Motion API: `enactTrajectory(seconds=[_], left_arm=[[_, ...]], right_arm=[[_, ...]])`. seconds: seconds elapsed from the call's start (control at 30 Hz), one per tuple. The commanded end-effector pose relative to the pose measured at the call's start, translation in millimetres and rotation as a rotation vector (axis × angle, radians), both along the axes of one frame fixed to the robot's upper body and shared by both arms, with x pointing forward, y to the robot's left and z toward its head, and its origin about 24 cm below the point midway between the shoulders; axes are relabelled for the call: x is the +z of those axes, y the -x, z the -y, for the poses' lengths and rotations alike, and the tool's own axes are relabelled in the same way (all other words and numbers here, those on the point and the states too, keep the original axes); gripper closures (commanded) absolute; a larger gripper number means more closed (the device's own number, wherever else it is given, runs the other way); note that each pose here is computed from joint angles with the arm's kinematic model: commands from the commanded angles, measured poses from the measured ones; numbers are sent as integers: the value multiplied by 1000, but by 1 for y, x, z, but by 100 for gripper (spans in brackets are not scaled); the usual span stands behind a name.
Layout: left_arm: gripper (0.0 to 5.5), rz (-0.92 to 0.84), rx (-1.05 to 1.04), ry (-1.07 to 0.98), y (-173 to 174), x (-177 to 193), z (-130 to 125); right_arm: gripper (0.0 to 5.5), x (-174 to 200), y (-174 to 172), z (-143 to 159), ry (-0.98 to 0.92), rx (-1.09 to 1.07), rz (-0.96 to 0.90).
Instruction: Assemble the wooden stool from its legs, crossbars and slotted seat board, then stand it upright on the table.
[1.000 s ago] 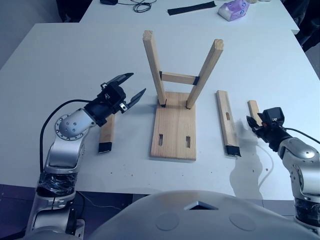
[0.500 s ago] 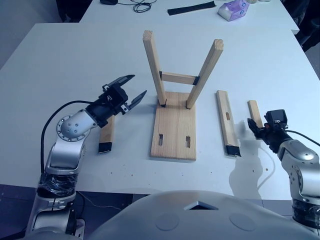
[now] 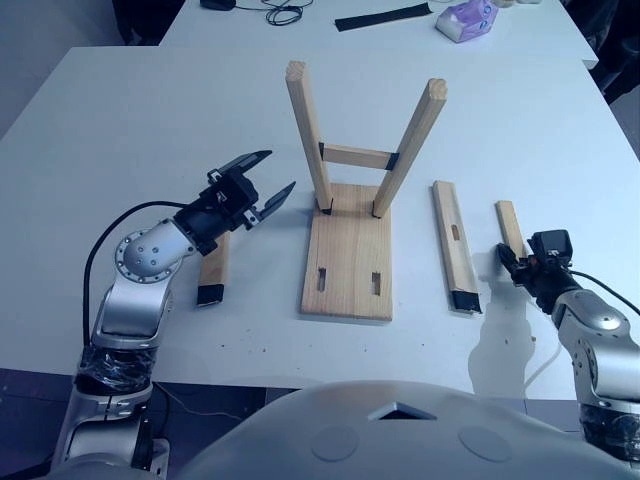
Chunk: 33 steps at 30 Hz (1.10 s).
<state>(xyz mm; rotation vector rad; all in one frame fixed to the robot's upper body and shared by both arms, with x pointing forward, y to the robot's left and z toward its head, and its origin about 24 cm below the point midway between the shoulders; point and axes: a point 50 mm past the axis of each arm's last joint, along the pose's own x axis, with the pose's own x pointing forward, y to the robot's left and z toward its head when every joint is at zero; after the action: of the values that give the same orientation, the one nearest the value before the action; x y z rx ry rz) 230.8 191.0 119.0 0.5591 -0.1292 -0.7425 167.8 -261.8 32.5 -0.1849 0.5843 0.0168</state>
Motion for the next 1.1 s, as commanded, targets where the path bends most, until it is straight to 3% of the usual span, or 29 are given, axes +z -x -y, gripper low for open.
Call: enactTrajectory(seconds=[0.03, 0.17, 0.5, 0.77, 0.93, 1.1], left_arm=[[256, -1, -15, -18, 0, 1, 0], [256, -2, -20, -20, -1, 1, 0], [256, 3, -4, -6, -2, 4, -1], [256, -46, 45, 95, -2, 22, -21], [256, -143, -74, 238, 5, 50, -19], [256, -209, -167, 333, 11, 67, -11]], right_arm=[[360, -17, 13, 1, -31, -25, -92], [416, -18, 14, 1, -43, -29, -93], [416, -9, 4, 1, -48, 2, -54], [417, 52, -31, -10, -154, 223, 229], [417, 96, -38, -23, -246, 394, 377], [417, 140, -43, -15, -410, 458, 533]])
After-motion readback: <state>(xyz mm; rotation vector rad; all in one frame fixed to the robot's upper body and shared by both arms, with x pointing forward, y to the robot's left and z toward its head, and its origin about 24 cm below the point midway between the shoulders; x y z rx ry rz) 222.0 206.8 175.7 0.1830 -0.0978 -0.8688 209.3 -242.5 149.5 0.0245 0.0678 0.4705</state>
